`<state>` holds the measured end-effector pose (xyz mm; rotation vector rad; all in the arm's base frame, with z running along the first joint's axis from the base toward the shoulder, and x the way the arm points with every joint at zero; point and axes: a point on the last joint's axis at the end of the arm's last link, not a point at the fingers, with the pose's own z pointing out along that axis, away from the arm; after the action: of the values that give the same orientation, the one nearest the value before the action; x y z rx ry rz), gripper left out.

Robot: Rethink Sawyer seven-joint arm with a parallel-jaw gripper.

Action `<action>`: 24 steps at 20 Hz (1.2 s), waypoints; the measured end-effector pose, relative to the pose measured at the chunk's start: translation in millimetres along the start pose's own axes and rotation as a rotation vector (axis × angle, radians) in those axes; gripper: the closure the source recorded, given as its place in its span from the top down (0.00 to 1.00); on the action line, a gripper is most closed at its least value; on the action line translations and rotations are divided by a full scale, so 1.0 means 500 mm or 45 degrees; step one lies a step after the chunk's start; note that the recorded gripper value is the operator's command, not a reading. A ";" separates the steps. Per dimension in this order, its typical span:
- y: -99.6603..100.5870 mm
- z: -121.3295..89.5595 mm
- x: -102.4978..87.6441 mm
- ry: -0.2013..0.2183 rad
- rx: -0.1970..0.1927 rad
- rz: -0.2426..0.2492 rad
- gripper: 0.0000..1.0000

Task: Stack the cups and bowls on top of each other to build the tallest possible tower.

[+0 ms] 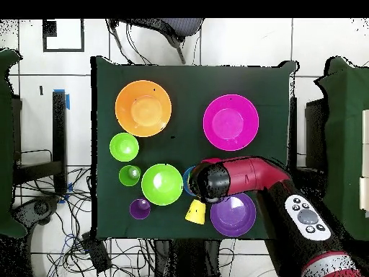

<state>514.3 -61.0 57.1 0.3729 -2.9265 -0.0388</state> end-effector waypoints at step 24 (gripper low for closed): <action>0.012 -0.117 -0.117 -0.225 -0.238 0.147 1.00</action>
<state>579.6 -40.5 103.8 0.1795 -3.0774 -0.3431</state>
